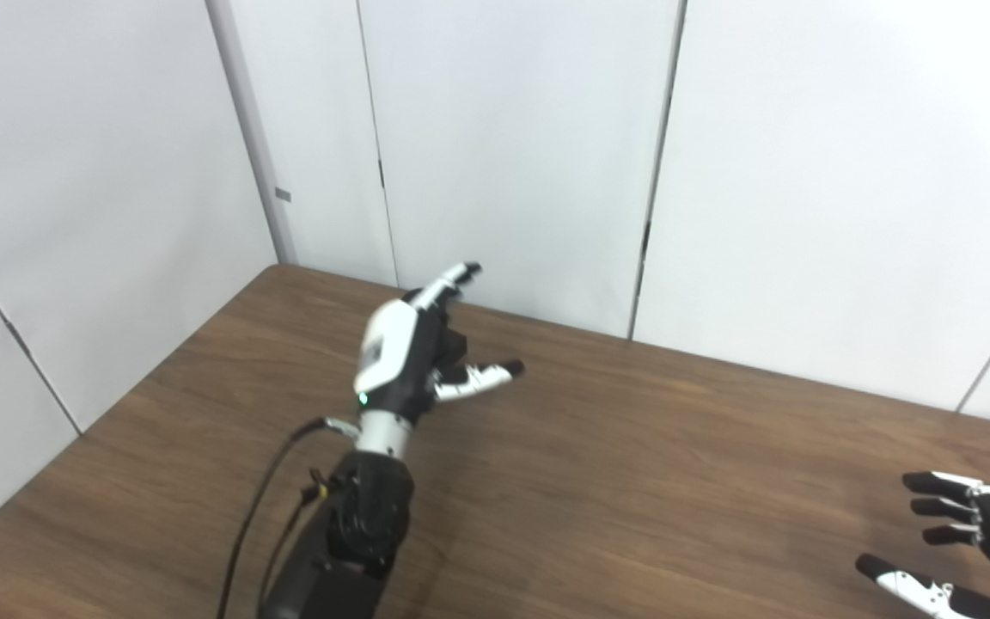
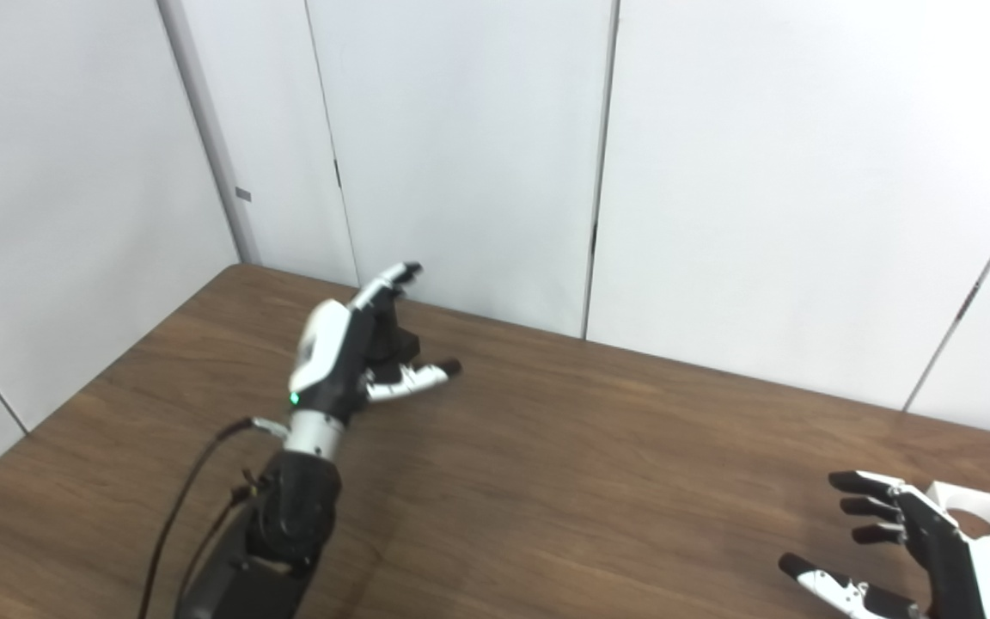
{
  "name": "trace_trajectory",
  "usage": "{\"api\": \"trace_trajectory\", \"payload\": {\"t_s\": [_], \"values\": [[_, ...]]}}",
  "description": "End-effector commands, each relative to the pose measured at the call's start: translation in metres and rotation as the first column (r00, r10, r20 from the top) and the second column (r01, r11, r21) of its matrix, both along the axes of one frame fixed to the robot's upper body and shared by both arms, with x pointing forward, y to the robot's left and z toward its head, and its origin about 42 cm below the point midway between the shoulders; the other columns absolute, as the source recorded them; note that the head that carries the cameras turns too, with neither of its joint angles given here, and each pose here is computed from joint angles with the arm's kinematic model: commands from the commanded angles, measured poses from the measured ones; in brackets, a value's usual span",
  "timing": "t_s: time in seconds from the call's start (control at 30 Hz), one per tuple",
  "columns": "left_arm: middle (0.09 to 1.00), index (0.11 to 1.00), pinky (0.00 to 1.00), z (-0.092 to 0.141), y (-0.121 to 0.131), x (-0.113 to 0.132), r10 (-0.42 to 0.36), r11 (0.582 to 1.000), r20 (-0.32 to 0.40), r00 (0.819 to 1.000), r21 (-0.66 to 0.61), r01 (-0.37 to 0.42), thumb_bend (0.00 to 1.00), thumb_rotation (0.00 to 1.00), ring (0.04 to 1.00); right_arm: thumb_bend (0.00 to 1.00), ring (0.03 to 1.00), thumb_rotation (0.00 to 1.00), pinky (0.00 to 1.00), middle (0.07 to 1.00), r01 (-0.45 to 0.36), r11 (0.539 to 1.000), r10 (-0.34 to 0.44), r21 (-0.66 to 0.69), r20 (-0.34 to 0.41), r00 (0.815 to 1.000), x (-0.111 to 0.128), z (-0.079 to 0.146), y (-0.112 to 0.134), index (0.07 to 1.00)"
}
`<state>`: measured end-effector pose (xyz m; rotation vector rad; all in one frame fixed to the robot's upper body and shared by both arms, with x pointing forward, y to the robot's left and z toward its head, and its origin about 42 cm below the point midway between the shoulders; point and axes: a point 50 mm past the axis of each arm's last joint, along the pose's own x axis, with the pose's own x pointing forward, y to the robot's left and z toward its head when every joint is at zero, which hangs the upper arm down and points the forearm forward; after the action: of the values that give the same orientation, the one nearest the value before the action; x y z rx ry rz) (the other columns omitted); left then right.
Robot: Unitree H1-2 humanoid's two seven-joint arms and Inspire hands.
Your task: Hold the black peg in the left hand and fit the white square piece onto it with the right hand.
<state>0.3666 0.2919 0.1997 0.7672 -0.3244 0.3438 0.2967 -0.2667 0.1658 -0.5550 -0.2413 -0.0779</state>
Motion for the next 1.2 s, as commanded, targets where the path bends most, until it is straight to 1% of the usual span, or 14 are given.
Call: {"api": "trace_trajectory", "payload": {"t_s": [0.0,0.13,0.27,0.3,0.4,0.47,0.53,0.63,0.7,0.77,0.93,1.03,1.07,1.17], "values": [[0.903,0.885,0.78,0.032,0.010,0.009,0.035,0.997,0.107,0.994,0.060,-0.042,0.85,0.24,0.891,0.66,0.625,0.00,0.52,0.675,0.009,0.999,-0.004,-0.043,0.100,0.995,0.005,0.021,-0.001,0.638],[0.936,0.899,0.81,0.043,0.023,0.011,0.084,0.992,0.094,0.992,0.084,-0.092,0.86,0.29,0.937,0.67,0.626,0.00,0.53,0.678,0.017,0.999,-0.013,-0.044,0.093,0.996,0.005,0.020,-0.001,0.644],[0.946,0.914,0.78,0.053,0.031,0.012,0.149,0.975,0.108,0.983,0.153,-0.164,0.90,0.34,0.946,0.67,0.631,0.00,0.54,0.679,0.014,0.999,-0.010,-0.045,0.095,0.995,0.005,0.021,-0.002,0.649],[0.956,0.920,0.80,0.055,0.032,0.013,0.163,0.970,0.108,0.981,0.163,-0.179,0.92,0.35,0.957,0.67,0.630,0.00,0.54,0.679,0.012,0.999,-0.008,-0.045,0.097,0.995,0.006,0.021,-0.002,0.649],[0.979,0.923,0.83,0.062,0.035,0.014,0.219,0.955,0.097,0.971,0.183,-0.234,0.97,0.36,0.985,0.66,0.630,0.00,0.53,0.680,0.013,0.999,-0.009,-0.043,0.094,0.995,0.005,0.022,-0.001,0.652],[0.990,0.916,0.82,0.067,0.039,0.015,0.260,0.934,0.085,0.962,0.230,-0.273,0.99,0.38,0.990,0.66,0.632,0.00,0.53,0.682,0.014,0.999,-0.010,-0.043,0.092,0.996,0.005,0.022,0.000,0.654],[0.992,0.909,0.84,0.070,0.042,0.017,0.296,0.916,0.060,0.953,0.266,-0.301,1.00,0.43,0.989,0.66,0.638,0.00,0.54,0.686,0.015,0.999,-0.011,-0.042,0.092,0.996,0.005,0.023,0.001,0.655],[0.997,0.896,0.89,0.074,0.046,0.019,0.344,0.890,0.019,0.939,0.314,-0.332,1.00,0.47,0.999,0.66,0.634,0.00,0.53,0.683,0.012,0.999,-0.008,-0.042,0.096,0.995,0.005,0.022,0.002,0.653],[0.994,0.872,0.88,0.075,0.049,0.022,0.370,0.875,0.005,0.929,0.334,-0.350,1.00,0.48,0.997,0.66,0.631,0.00,0.53,0.680,0.013,0.999,-0.009,-0.043,0.095,0.995,0.005,0.023,0.002,0.652],[0.993,0.846,0.86,0.076,0.052,0.025,0.387,0.867,-0.014,0.922,0.346,-0.359,1.00,0.50,1.000,0.64,0.632,0.00,0.54,0.678,0.016,0.999,-0.012,-0.038,0.090,0.996,0.005,0.024,0.003,0.651],[0.993,0.800,0.81,0.074,0.061,0.034,0.414,0.838,-0.064,0.908,0.415,-0.353,1.00,0.62,0.996,0.62,0.636,0.00,0.54,0.681,0.013,0.999,-0.010,-0.035,0.089,0.996,0.005,0.025,0.003,0.650],[0.998,0.797,0.81,0.072,0.065,0.040,0.420,0.831,-0.106,0.901,0.445,-0.335,1.00,0.64,1.000,0.60,0.638,0.00,0.55,0.678,0.010,0.999,-0.007,-0.035,0.091,0.996,0.005,0.025,0.003,0.643],[1.000,0.802,0.83,0.072,0.066,0.042,0.421,0.829,-0.128,0.898,0.456,-0.323,1.00,0.66,1.000,0.59,0.638,0.00,0.56,0.677,0.010,0.999,-0.007,-0.035,0.092,0.996,0.004,0.025,0.003,0.639],[1.000,0.809,0.89,0.070,0.069,0.047,0.420,0.829,-0.188,0.888,0.477,-0.292,1.00,0.65,1.000,0.59,0.637,0.00,0.56,0.676,0.011,0.999,-0.008,-0.035,0.093,0.996,0.004,0.026,0.003,0.636]]}}
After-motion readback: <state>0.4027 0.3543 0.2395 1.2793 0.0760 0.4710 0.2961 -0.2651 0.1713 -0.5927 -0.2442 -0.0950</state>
